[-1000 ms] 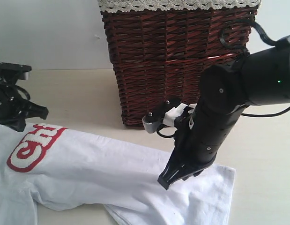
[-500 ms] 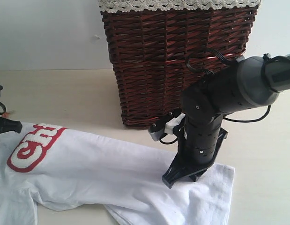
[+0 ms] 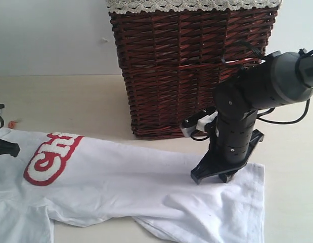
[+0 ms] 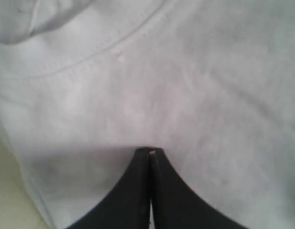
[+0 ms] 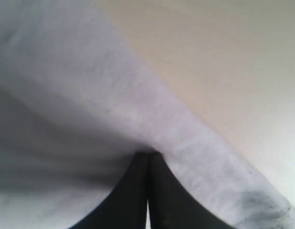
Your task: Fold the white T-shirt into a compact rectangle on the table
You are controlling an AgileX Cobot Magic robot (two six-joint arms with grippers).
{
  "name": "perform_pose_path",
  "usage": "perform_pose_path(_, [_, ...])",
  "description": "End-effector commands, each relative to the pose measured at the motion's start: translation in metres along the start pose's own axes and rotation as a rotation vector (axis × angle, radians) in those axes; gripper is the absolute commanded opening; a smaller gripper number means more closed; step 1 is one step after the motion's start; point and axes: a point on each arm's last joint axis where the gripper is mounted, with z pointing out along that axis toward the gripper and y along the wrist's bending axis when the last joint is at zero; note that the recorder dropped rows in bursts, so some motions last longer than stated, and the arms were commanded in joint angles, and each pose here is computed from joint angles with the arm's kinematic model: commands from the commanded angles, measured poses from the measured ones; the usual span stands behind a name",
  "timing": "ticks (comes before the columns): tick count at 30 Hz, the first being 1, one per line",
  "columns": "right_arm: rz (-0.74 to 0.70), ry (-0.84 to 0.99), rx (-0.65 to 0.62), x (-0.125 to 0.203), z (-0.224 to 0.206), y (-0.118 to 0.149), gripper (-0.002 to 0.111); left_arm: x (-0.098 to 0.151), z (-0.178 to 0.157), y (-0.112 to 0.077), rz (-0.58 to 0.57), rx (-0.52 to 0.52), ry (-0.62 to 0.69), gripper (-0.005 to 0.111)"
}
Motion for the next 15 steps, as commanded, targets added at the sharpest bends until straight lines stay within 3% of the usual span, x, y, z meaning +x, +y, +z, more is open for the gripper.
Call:
perform_pose_path(1, [0.003,0.071,0.031,0.008,0.025,-0.017,0.000,0.006,-0.008,-0.004,0.012,0.050,0.000,0.000])
perform_pose_path(9, [0.024,0.057,0.035,-0.005,0.001,-0.021,0.000,0.010,-0.041,-0.012,0.089,0.085,-0.067,0.000])
perform_pose_path(15, [-0.001,-0.194,-0.037,-0.012,-0.059,-0.009,0.000,0.014,-0.081,-0.033,0.231,0.179,-0.226,0.000])
